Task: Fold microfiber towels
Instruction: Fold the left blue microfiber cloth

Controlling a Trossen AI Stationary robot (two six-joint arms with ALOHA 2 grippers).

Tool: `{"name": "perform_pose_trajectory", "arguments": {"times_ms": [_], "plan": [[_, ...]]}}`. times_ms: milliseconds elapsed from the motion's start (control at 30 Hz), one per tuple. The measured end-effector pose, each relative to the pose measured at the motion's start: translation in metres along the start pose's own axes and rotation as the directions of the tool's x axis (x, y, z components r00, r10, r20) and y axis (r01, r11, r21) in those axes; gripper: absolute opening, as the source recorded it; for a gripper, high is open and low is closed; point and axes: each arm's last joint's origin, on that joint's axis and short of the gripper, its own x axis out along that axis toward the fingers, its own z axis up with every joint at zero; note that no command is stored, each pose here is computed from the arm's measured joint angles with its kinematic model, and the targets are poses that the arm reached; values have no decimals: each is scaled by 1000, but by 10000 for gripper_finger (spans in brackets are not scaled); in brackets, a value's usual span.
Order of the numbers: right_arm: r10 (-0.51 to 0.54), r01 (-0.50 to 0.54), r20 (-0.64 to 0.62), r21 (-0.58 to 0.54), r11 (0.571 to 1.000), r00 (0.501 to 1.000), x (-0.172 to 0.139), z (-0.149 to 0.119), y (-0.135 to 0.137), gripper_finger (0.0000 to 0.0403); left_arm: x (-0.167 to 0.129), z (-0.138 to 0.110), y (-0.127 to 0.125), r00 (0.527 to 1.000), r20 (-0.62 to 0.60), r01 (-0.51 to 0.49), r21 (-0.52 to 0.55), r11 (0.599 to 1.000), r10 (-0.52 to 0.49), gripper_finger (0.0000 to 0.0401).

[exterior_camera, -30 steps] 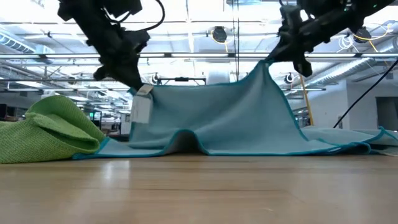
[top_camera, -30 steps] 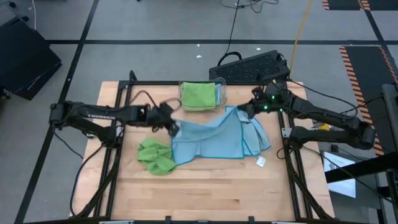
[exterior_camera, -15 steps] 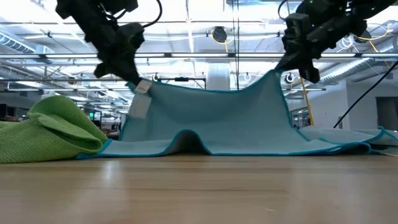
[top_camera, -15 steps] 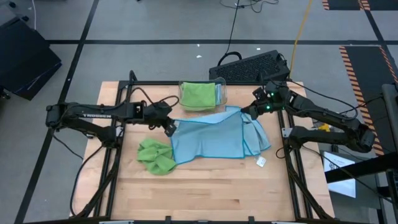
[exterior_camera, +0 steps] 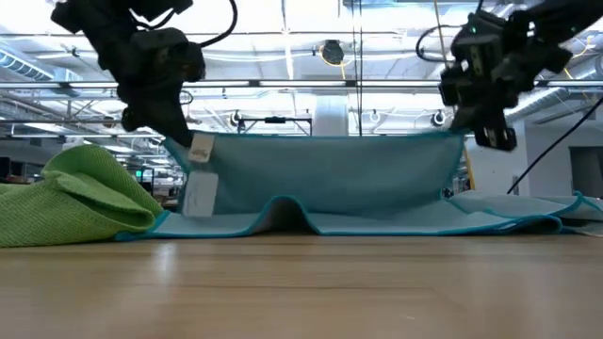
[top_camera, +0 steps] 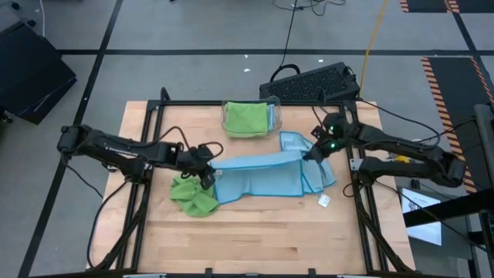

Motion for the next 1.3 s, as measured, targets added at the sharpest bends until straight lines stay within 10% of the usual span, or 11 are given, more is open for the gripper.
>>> {"name": "perform_pose_trajectory", "arguments": {"times_ms": [1300], "plan": [[28, -18, -122, 78, 997, 992, 48, -58, -13, 48, 19, -40, -25, 973, 11, 230, 59, 971, -231, 53]]}}
